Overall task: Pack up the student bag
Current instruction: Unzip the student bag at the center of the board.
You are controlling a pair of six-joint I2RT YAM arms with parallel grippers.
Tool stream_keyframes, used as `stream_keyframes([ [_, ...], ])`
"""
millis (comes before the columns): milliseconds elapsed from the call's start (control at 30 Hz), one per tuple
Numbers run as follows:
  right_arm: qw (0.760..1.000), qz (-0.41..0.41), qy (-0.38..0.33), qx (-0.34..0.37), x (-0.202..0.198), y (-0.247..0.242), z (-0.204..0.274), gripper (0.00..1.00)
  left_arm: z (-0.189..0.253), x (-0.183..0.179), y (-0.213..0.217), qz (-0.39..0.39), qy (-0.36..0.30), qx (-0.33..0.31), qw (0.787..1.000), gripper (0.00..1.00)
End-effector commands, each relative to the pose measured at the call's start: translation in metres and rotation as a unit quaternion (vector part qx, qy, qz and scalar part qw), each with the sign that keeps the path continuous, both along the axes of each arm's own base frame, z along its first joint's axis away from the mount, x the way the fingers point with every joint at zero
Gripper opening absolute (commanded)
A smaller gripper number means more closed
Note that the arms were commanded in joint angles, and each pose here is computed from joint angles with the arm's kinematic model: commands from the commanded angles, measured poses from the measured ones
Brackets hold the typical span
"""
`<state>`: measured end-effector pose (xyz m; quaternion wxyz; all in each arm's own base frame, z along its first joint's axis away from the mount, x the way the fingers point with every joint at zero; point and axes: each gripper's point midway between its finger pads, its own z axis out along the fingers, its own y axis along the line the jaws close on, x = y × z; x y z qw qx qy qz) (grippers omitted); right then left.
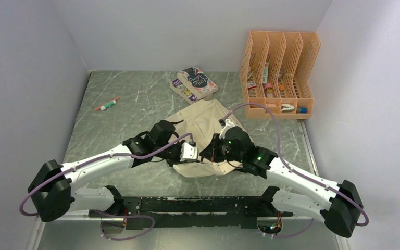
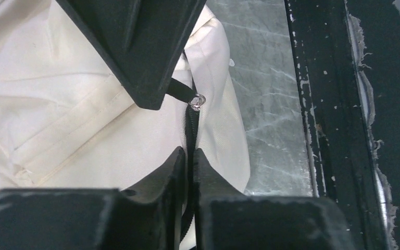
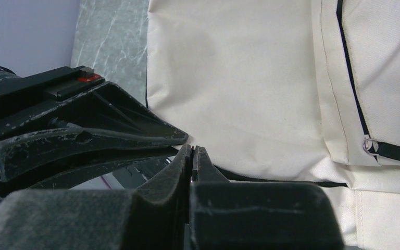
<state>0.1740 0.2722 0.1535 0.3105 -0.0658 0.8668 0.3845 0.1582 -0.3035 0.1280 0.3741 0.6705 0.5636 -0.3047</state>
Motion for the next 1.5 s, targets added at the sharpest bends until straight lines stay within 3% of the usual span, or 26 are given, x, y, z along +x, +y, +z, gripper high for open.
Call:
stream_keyframes([
  [0,1.0,-0.024,-0.008,0.004,0.004,-0.006,0.003,0.0,0.008,-0.004,-0.001,-0.019,-0.008,0.009,1.0,0.07],
  [267,0.993,-0.111,0.024,-0.045,0.011,-0.035,-0.02,0.0,0.011,-0.014,0.019,0.012,-0.005,0.011,1.0,0.05],
  [800,0.95,-0.25,0.08,-0.168,0.012,-0.097,-0.07,0.0,0.009,0.001,0.039,0.101,-0.02,0.017,0.995,0.05],
  [1267,0.939,-0.265,0.103,-0.195,0.003,-0.11,-0.106,0.0,0.019,0.005,0.046,0.13,-0.035,-0.005,0.991,0.05],
  [1467,0.949,-0.248,0.09,-0.171,0.006,-0.101,-0.097,0.0,0.019,0.003,0.042,0.126,-0.027,-0.013,0.992,0.05],
])
